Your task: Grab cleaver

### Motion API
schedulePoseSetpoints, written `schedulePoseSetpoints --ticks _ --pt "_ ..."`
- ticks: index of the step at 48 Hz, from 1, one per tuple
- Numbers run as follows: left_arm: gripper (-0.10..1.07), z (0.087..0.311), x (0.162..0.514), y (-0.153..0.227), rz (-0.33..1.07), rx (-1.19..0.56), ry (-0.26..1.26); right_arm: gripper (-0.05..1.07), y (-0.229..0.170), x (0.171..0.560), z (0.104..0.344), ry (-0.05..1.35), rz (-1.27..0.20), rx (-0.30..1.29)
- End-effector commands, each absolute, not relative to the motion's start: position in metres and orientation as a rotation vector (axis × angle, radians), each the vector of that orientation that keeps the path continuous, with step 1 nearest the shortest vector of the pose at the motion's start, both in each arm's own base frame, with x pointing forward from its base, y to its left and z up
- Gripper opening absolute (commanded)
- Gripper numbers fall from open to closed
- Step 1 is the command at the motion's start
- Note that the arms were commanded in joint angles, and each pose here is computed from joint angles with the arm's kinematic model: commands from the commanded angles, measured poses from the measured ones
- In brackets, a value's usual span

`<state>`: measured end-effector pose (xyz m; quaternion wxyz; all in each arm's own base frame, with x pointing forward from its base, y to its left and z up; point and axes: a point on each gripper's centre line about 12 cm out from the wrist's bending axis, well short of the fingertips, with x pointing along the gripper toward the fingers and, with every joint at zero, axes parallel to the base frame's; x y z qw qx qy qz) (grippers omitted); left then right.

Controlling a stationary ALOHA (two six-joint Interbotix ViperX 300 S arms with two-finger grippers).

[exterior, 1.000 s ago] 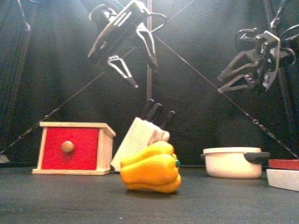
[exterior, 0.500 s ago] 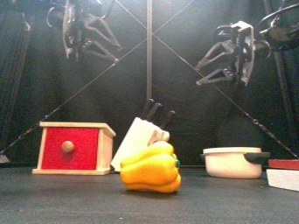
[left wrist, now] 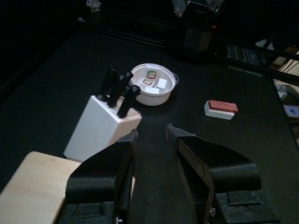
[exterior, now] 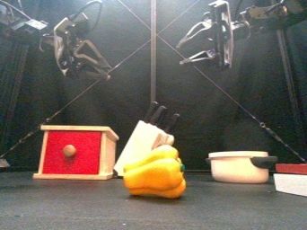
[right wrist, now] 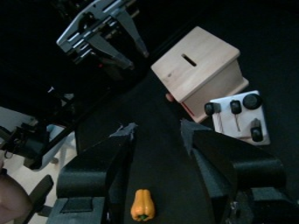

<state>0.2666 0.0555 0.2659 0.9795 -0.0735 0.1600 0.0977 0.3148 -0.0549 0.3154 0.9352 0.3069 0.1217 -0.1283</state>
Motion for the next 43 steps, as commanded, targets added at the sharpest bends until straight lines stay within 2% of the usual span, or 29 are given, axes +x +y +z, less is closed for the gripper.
schedulePoseSetpoints --ticks 1,7,11,22,30,43 --pt "0.74 0.269 0.265 0.056 0.191 -0.123 0.315 0.82 -0.061 0.318 0.337 0.284 -0.294 0.654" --pt "0.74 0.259 0.260 0.054 0.189 -0.122 0.336 0.82 -0.070 0.322 0.344 0.315 -0.331 0.696" --pt "0.74 0.261 0.256 0.054 0.195 -0.121 0.325 0.82 -0.074 0.325 0.344 0.348 -0.353 0.741" --pt "0.74 0.264 0.241 0.049 0.183 -0.123 0.289 0.82 -0.080 0.349 0.331 0.519 -0.402 0.782" --pt "0.74 0.259 0.235 0.048 0.185 -0.137 0.292 0.82 -0.083 0.368 0.312 0.618 -0.431 0.688" --pt "0.74 0.253 0.233 0.047 0.191 -0.169 0.301 0.82 -0.066 0.387 0.302 0.648 -0.391 0.469"
